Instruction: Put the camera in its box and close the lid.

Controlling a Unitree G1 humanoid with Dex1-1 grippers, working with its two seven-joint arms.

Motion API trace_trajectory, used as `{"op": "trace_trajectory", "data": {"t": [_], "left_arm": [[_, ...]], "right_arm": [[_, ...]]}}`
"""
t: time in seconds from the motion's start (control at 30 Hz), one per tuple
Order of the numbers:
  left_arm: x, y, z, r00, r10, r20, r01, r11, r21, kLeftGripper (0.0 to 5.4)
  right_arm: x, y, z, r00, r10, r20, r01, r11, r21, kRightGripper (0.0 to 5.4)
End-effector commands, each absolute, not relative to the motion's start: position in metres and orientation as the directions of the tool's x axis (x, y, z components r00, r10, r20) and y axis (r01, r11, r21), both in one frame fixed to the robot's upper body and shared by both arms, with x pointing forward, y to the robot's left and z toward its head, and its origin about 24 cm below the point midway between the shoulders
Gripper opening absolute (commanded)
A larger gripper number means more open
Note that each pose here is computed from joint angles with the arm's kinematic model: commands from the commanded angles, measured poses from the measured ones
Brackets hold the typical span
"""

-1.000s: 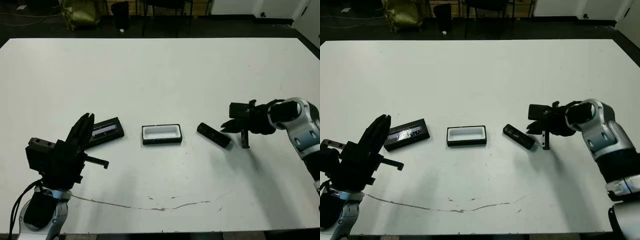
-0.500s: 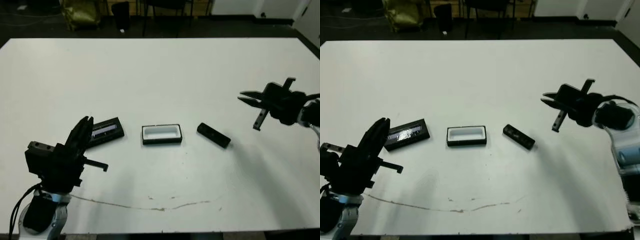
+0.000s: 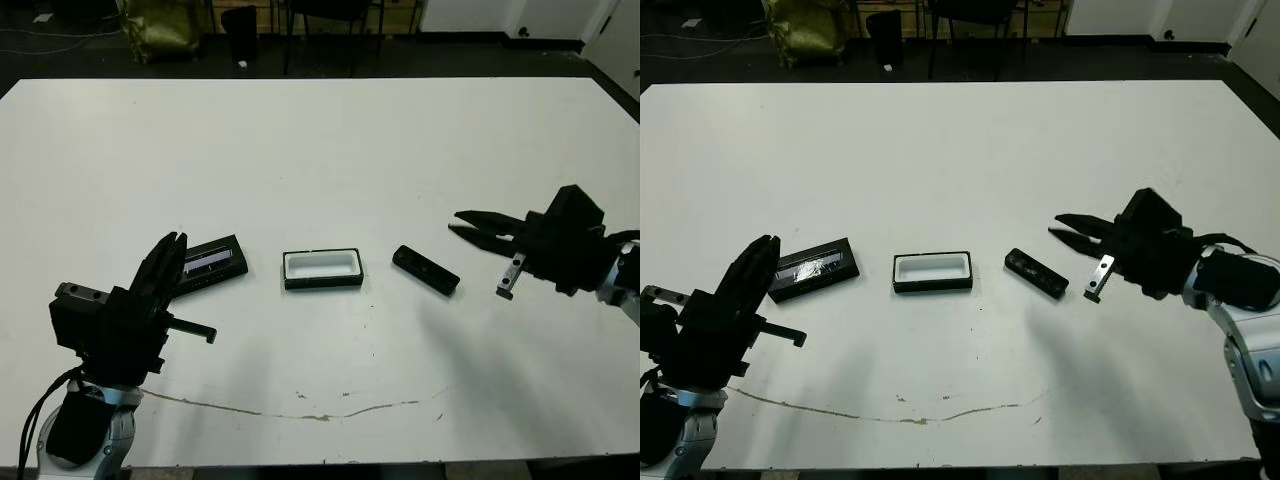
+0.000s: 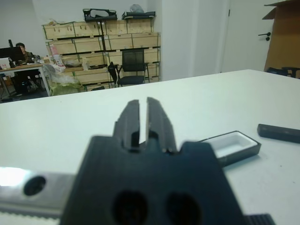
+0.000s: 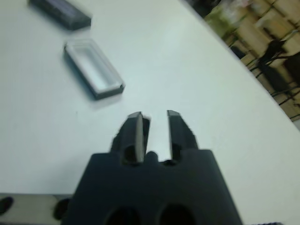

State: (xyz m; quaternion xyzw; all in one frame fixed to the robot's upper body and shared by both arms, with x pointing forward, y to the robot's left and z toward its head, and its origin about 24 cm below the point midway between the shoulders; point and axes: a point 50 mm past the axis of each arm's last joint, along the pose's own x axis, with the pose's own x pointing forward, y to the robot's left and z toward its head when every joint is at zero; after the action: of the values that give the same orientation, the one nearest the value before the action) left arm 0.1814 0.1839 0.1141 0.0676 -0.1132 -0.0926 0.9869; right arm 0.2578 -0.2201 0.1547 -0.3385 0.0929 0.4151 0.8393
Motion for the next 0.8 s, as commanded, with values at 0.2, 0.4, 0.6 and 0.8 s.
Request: {"op": "trace_trajectory", "data": {"t": [0.2,0.4,0.6,0.8], "left_arm": [[0.181,0.187,0.109,0.965,-0.198,0.17,0.171,0.972,0.163,0.0],[0.181,0.187,0.109,0.965,-0.197,0.172,0.169,0.972,0.165,0.0],[0.182,0.186,0.109,0.963,-0.206,0.172,0.177,0.97,0.167,0.0],[0.181,0.186,0.109,0.964,-0.204,0.169,0.174,0.969,0.175,0.0]], "right_arm": [[0.259,-0.226,0.135,0.609,0.567,-0.555,-0.792,0.397,-0.463,2.71],[0.262,-0.228,0.127,0.612,0.56,-0.558,-0.791,0.419,-0.445,4.02],[0.267,-0.23,0.113,0.59,0.593,-0.548,-0.807,0.423,-0.411,5.36],[0.269,-0.23,0.107,0.554,0.615,-0.561,-0.832,0.428,-0.353,5.38]]}}
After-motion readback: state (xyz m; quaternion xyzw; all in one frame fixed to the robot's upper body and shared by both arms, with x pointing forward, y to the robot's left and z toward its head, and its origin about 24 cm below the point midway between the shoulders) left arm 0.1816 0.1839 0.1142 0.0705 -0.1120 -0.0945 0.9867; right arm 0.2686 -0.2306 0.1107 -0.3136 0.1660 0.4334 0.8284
